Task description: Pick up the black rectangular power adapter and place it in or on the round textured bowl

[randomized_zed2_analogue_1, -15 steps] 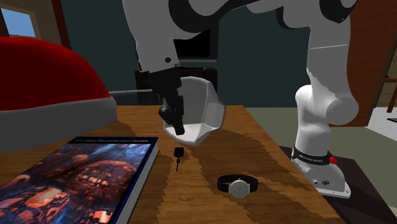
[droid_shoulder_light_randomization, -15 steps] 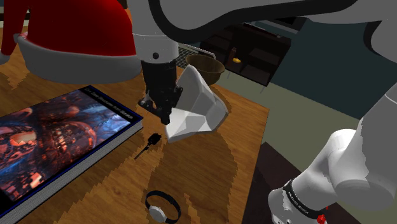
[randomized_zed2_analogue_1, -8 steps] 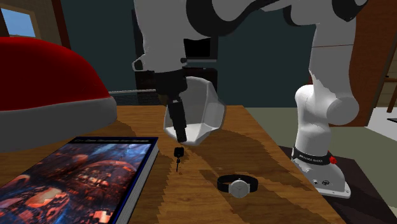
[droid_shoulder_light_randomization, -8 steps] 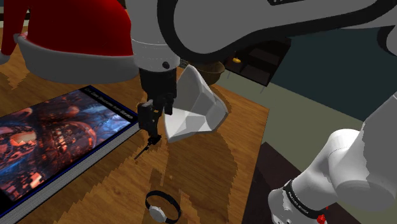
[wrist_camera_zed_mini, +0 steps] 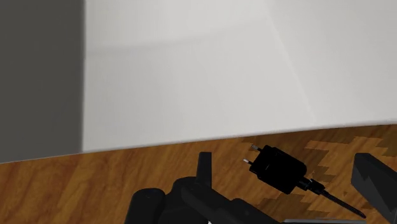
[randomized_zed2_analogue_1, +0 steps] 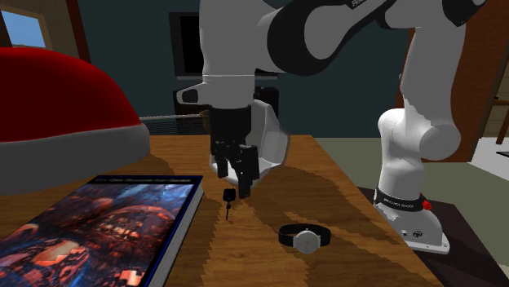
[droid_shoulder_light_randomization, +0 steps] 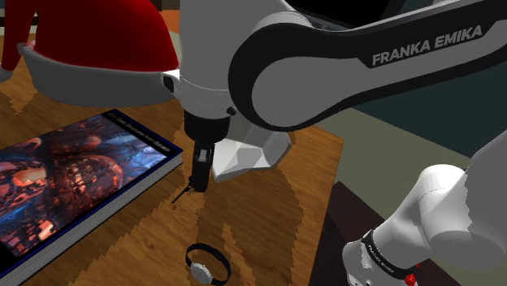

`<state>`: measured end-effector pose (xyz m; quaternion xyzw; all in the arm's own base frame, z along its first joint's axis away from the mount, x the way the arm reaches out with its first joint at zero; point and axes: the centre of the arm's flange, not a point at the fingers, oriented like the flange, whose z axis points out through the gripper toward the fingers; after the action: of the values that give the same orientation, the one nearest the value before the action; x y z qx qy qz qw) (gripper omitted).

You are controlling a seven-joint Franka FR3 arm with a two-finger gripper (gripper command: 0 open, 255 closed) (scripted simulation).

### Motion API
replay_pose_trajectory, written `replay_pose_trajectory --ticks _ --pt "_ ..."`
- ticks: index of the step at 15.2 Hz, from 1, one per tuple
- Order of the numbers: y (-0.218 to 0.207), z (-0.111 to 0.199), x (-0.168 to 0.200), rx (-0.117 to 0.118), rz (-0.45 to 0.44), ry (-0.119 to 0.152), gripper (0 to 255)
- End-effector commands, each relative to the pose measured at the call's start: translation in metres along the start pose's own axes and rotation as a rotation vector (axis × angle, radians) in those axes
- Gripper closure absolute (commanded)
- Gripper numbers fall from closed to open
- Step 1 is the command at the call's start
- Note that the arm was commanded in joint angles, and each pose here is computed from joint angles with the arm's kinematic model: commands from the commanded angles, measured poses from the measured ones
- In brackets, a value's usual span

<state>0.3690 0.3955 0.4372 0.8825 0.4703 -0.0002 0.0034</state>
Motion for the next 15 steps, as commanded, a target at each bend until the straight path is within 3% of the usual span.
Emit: replay_pose_trajectory --ticks 1,8,9,15 --pt "0.0004 0.0076 0.0006 0.0 -0.002 0.001 0" --pt "0.0004 0.0076 0.0006 0.0 -0.002 0.001 0" --pt "0.0004 0.0076 0.0006 0.0 -0.002 0.001 255" --pt "0.0004 0.0076 0.0006 0.0 -0.002 0.001 255"
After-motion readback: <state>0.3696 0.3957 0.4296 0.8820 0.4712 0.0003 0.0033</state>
